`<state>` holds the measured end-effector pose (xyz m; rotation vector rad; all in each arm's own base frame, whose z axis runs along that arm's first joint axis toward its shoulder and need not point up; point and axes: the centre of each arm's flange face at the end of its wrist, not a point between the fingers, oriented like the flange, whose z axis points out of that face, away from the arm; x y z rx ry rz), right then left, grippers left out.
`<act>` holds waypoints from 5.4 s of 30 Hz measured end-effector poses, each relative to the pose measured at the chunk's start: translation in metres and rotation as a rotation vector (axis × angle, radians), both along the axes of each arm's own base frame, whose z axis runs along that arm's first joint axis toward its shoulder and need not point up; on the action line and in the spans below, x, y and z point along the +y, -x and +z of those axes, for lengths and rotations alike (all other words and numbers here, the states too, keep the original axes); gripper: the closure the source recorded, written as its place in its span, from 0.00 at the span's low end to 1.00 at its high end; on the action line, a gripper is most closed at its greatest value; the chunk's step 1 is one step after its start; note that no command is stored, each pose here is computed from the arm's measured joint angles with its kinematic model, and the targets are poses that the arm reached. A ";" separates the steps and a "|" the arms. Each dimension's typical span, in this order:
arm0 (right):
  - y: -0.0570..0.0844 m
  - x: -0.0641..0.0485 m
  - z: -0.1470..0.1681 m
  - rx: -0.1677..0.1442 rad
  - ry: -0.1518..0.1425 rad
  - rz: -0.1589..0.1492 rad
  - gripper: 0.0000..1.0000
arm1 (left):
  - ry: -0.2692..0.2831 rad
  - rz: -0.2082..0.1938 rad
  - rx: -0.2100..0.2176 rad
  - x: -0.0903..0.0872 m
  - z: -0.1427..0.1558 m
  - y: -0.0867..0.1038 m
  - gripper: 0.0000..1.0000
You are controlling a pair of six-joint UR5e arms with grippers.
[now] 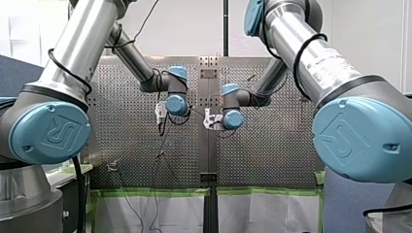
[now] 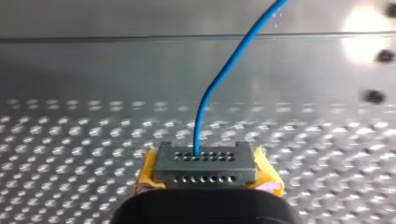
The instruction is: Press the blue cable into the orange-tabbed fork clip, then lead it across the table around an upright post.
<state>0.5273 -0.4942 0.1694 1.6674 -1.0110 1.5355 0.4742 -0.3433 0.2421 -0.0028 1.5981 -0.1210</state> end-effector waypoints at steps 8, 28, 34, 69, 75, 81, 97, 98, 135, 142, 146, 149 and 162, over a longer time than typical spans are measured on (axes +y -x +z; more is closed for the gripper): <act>0.003 0.002 0.057 -0.041 0.049 0.000 1.00 | 0.025 -0.005 -0.059 0.000 0.048 0.006 1.00; 0.012 0.023 0.179 -0.095 0.148 0.008 1.00 | -0.005 -0.018 -0.043 -0.016 0.083 0.007 1.00; 0.021 0.031 0.212 -0.111 0.179 0.002 1.00 | 0.001 -0.026 -0.042 -0.019 0.090 0.014 1.00; 0.110 0.067 0.391 -0.252 0.372 -0.074 1.00 | 0.058 -0.052 -0.065 -0.036 0.198 -0.005 1.00; 0.121 0.061 0.386 -0.225 0.356 -0.088 1.00 | 0.054 -0.074 -0.039 -0.053 0.191 -0.010 1.00; 0.129 0.054 0.371 -0.203 0.331 -0.089 1.00 | 0.068 -0.085 -0.001 -0.070 0.179 -0.023 1.00; 0.158 0.027 0.360 -0.189 0.311 -0.105 1.00 | 0.123 -0.093 -0.012 -0.091 0.204 -0.039 1.00; 0.161 0.025 0.358 -0.187 0.308 -0.109 1.00 | 0.131 -0.096 -0.020 -0.092 0.209 -0.039 1.00; 0.225 -0.042 0.320 -0.186 0.246 -0.189 1.00 | 0.155 -0.211 -0.021 -0.179 0.186 -0.078 1.00; 0.240 -0.053 0.315 -0.185 0.240 -0.215 1.00 | 0.149 -0.225 -0.004 -0.196 0.170 -0.087 1.00; 0.248 -0.059 0.313 -0.191 0.236 -0.224 1.00 | 0.162 -0.228 -0.012 -0.200 0.168 -0.096 1.00; 0.252 -0.062 0.312 -0.192 0.234 -0.229 1.00 | 0.180 -0.236 -0.024 -0.204 0.172 -0.101 1.00; 0.272 -0.079 0.296 -0.184 0.209 -0.266 1.00 | 0.245 -0.255 -0.128 -0.207 0.225 -0.105 1.00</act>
